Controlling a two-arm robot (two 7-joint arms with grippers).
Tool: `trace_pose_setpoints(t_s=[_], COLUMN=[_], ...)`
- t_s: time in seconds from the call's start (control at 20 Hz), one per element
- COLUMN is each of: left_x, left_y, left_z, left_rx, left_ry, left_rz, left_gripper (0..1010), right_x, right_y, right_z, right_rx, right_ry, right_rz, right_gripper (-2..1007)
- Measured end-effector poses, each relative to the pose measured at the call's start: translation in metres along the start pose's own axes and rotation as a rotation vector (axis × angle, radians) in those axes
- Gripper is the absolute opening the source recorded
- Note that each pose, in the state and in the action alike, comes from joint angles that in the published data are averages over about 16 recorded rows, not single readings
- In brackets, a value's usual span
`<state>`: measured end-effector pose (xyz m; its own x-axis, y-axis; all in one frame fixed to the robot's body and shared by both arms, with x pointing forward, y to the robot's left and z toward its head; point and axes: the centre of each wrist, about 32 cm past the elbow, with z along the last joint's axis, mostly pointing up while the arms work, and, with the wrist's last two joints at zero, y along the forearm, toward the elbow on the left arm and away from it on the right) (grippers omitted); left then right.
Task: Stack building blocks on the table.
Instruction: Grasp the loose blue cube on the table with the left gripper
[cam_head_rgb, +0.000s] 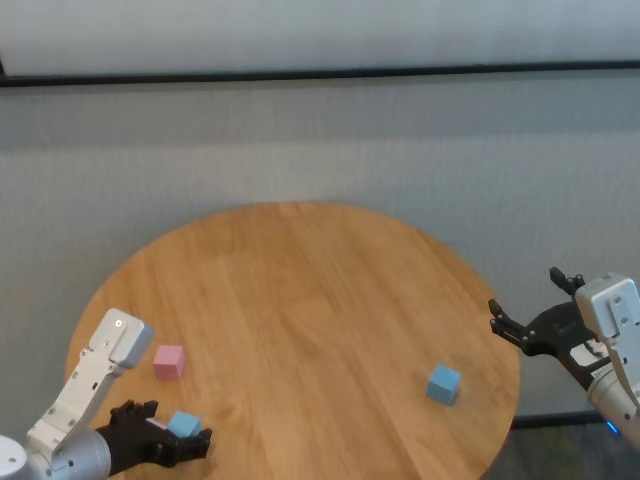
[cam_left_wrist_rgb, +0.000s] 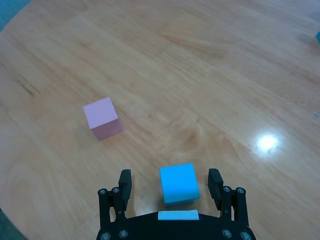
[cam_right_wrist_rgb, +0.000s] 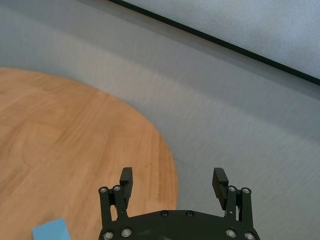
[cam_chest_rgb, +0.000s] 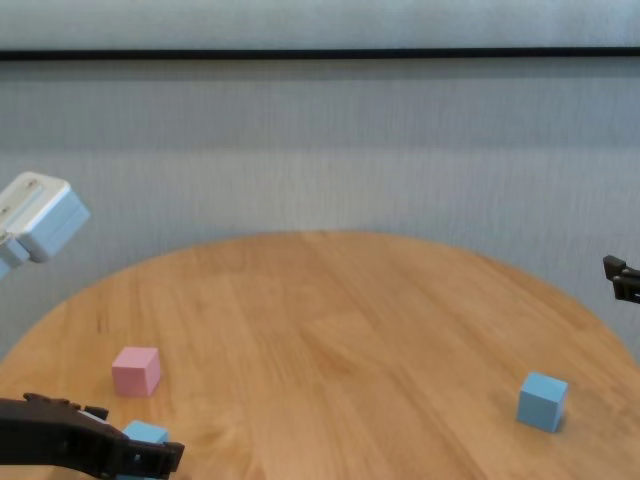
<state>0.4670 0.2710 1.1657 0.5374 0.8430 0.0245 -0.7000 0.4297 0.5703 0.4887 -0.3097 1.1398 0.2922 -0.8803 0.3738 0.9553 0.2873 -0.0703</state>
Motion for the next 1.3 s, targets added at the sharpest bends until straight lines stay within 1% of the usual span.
trace_pose_setpoints(t_s=[0.4, 0.75, 1.05, 1.3], left_x=[0.0019, 0.0025, 0.0023, 0.0021], left_y=[-0.0033, -0.0038, -0.0036, -0.0033], left_z=[0.0028, 0.0032, 0.0028, 0.0026], left_rx=[0.023, 0.03, 0.028, 0.027], left_ry=[-0.009, -0.017, -0.017, -0.017], left_rz=[-0.007, -0.009, -0.008, -0.008], left_gripper=[1003, 980, 887, 756], right_x=[0.0, 0.0, 0.0, 0.0], right_y=[0.0, 0.0, 0.0, 0.0], right_z=[0.0, 0.0, 0.0, 0.0], right_rx=[0.0, 0.0, 0.0, 0.0], right_ry=[0.0, 0.0, 0.0, 0.0], right_rz=[0.0, 0.0, 0.0, 0.0], right_gripper=[1005, 1005, 1005, 1005])
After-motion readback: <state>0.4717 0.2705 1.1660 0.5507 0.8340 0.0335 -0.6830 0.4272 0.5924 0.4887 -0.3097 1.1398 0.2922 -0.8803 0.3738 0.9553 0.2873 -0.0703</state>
